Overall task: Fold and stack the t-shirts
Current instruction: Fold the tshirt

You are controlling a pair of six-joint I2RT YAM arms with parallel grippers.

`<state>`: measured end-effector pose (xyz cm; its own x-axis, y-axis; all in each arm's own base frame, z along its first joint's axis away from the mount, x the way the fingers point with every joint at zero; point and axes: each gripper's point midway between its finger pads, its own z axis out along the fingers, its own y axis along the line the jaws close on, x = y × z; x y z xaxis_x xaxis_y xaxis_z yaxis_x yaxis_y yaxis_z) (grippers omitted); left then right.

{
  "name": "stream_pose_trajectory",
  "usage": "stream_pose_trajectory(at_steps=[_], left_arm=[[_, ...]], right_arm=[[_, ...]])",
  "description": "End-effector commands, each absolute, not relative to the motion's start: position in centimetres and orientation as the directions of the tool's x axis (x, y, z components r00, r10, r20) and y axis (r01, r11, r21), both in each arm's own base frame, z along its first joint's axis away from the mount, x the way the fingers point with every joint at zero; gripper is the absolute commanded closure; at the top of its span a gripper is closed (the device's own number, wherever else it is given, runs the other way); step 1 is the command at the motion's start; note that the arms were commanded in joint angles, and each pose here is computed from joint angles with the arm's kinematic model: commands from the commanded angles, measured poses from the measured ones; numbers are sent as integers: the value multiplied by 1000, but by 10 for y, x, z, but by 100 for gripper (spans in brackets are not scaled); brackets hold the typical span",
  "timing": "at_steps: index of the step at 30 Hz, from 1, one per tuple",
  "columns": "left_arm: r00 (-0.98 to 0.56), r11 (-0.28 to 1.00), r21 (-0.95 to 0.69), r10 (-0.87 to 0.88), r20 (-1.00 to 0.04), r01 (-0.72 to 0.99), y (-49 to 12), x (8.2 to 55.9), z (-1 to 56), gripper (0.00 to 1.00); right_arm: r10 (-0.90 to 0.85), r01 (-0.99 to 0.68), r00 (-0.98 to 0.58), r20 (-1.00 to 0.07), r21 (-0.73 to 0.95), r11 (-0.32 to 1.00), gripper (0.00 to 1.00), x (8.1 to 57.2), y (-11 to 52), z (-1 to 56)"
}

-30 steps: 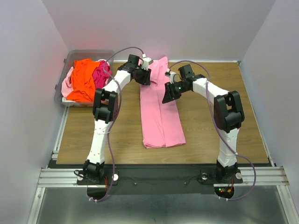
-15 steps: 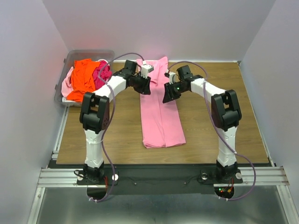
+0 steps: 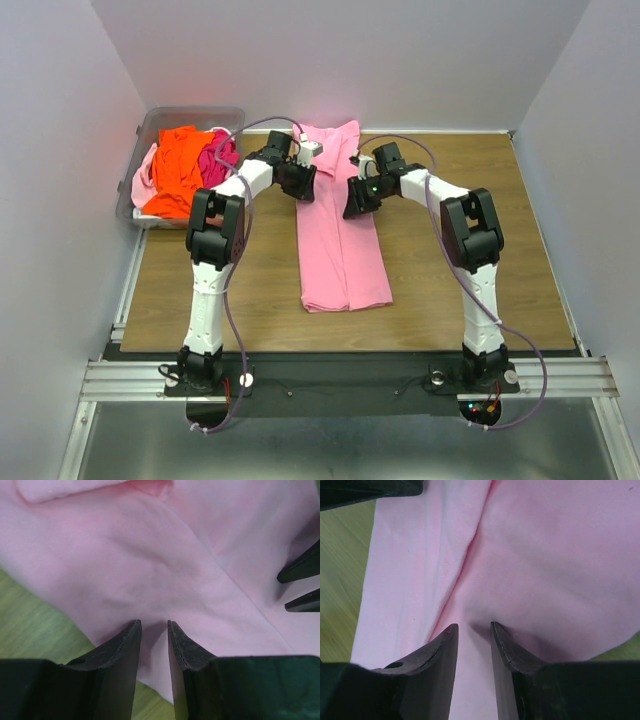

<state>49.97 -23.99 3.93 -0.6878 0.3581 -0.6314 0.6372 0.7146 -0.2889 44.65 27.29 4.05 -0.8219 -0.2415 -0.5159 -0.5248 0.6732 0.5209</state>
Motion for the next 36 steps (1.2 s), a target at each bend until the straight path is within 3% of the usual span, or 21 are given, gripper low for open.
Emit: stream_pose_trajectory(at_steps=[1,4,5,6,7,10,14,17,21,26,36], left_arm=[[-645,688,-250,402,-650,681,-231,504,60,60],[-584,621,-253,412,-699,742,-237,487,97,59],[-562,586,-267,407,-720,765,-241,479,110,58],[-556,568,-273,413,-722,777,-239,467,111,58],[-498,538,-243,400,-769,807,-241,457,146,57],[-379,493,-145,415,-827,858,-232,424,181,53],[-226,409,-8,489,-842,913,-221,370,187,51],[-192,365,26,548,-814,931,-211,330,159,51],[-141,308,51,568,-811,950,-210,299,148,53],[-43,274,142,574,-818,951,-203,281,156,53],[61,166,232,675,-735,958,-197,243,127,53]], right_arm=[[-198,-546,-787,-584,511,664,57,472,285,58],[-196,-623,-741,-642,548,558,51,457,295,110],[-199,-637,-735,-648,560,530,40,446,296,122],[-208,-665,-718,-664,568,485,36,435,298,137],[-207,-692,-691,-693,551,466,29,421,294,162],[-294,-760,-621,-726,468,450,28,391,276,177],[-460,-818,-546,-700,328,472,42,347,238,168],[-563,-823,-544,-623,265,502,59,321,209,135],[-607,-791,-605,-516,298,534,67,292,195,94],[-633,-761,-648,-423,363,538,71,248,191,56],[-707,-768,-634,-315,365,526,75,212,211,19]])
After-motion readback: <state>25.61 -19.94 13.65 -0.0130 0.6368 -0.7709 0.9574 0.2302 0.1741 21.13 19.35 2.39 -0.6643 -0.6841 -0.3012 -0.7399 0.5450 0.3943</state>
